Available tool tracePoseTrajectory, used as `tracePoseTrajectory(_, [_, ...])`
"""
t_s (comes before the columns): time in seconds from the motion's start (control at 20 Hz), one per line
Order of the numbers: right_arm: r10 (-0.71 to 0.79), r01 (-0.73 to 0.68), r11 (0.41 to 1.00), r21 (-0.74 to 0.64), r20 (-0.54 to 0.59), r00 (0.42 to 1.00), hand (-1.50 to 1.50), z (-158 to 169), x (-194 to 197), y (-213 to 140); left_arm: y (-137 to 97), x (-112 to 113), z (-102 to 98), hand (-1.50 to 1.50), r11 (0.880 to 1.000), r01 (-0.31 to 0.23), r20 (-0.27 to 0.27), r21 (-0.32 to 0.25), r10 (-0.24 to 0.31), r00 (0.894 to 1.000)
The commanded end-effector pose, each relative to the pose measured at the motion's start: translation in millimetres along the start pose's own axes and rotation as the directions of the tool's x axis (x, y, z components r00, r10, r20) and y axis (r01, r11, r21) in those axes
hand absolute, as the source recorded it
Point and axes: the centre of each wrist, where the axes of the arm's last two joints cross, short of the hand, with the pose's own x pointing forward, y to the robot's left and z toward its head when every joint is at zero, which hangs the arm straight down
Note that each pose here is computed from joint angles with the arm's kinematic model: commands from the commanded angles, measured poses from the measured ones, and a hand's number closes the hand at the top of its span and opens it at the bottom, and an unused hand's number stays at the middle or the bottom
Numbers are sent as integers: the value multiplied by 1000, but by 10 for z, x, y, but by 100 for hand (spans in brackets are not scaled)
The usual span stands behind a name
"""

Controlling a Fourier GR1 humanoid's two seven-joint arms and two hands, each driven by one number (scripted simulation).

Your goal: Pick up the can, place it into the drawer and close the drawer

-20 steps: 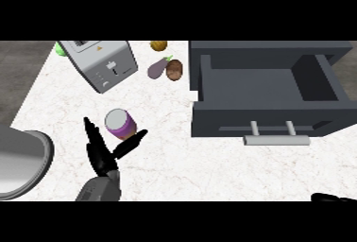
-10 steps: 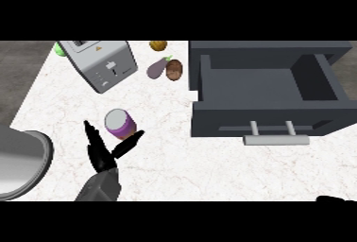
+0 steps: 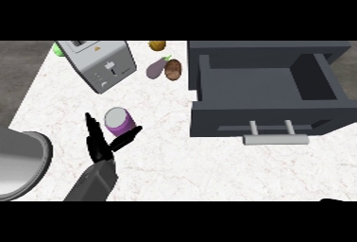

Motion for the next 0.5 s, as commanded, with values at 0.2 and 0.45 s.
tracePoseTrajectory(0.2, [-4, 4, 1000, 3, 19, 1000, -150, 41, 69, -70, -43, 119, -235, 150, 991, -73, 0, -116, 73, 997])
tracePoseTrajectory(0.45, [-5, 5, 1000, -16, 17, 1000, -150, 80, 54, 98, -391, 277, -196, 150, 982, -109, 40, -151, 116, 992])
